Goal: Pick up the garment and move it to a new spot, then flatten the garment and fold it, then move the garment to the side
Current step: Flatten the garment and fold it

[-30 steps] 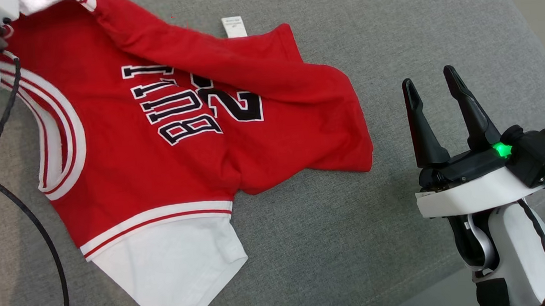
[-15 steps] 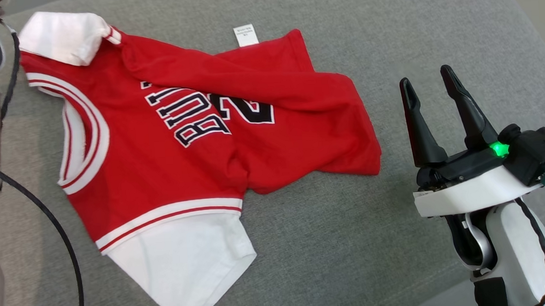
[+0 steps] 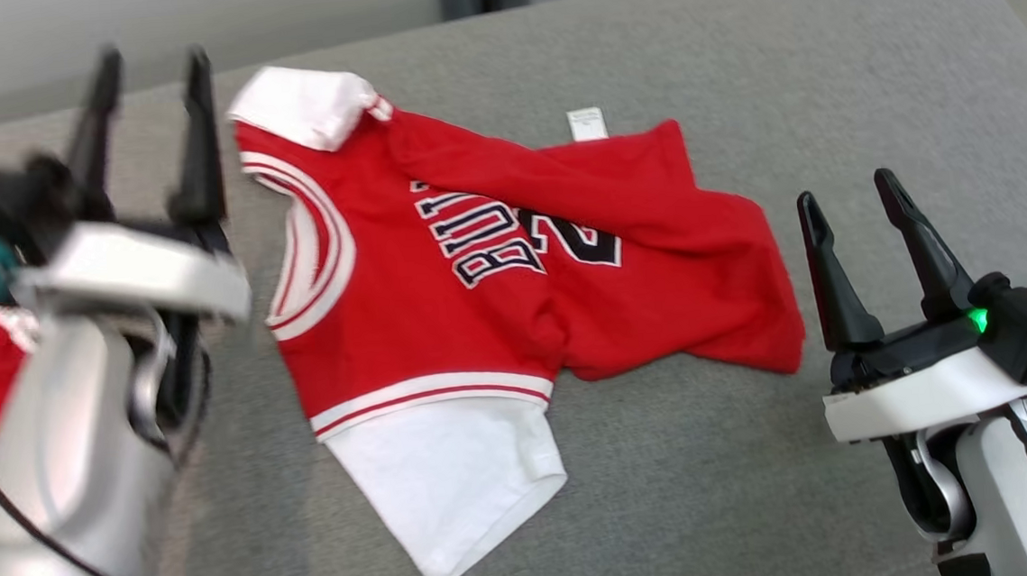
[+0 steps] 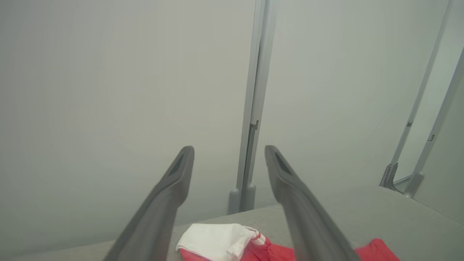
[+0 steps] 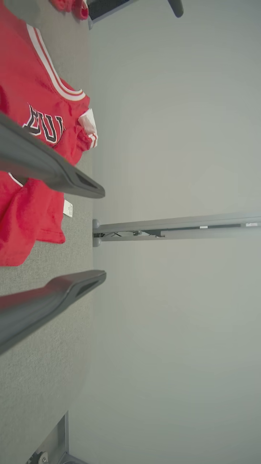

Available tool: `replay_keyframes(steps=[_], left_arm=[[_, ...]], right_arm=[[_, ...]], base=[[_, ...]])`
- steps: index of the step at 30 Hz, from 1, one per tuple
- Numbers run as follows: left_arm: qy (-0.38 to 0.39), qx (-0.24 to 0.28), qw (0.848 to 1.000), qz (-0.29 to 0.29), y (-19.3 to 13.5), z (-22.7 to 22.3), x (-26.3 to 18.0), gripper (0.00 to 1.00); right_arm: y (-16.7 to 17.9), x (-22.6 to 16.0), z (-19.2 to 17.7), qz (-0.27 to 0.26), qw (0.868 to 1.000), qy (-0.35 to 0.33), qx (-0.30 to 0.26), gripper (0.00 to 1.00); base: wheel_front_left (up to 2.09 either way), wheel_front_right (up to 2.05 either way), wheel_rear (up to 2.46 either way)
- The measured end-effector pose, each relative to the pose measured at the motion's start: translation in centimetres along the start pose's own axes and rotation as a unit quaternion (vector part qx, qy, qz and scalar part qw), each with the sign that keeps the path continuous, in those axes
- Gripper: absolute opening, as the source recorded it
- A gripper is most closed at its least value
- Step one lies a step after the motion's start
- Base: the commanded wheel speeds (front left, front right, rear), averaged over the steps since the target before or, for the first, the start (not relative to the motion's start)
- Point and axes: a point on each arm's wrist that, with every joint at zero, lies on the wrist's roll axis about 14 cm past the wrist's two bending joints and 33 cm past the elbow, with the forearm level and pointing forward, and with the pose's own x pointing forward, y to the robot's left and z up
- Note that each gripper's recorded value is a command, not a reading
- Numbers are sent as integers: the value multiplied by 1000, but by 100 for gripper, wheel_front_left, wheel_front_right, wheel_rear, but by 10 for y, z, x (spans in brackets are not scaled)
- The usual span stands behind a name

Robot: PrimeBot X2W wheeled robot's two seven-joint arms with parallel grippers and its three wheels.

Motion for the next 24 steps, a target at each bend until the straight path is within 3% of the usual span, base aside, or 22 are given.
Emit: replay_keyframes(steps=[10, 24], left_arm=[[-10, 22, 999, 44, -4, 8, -108, 100], [-22, 9, 992, 127, 7, 16, -182, 100]], right_arm=[[30, -3, 15, 44, 999, -18, 7, 100], [48, -13, 14, 67, 998, -12, 14, 100]], base=[[0, 0, 0], [0, 0, 0]])
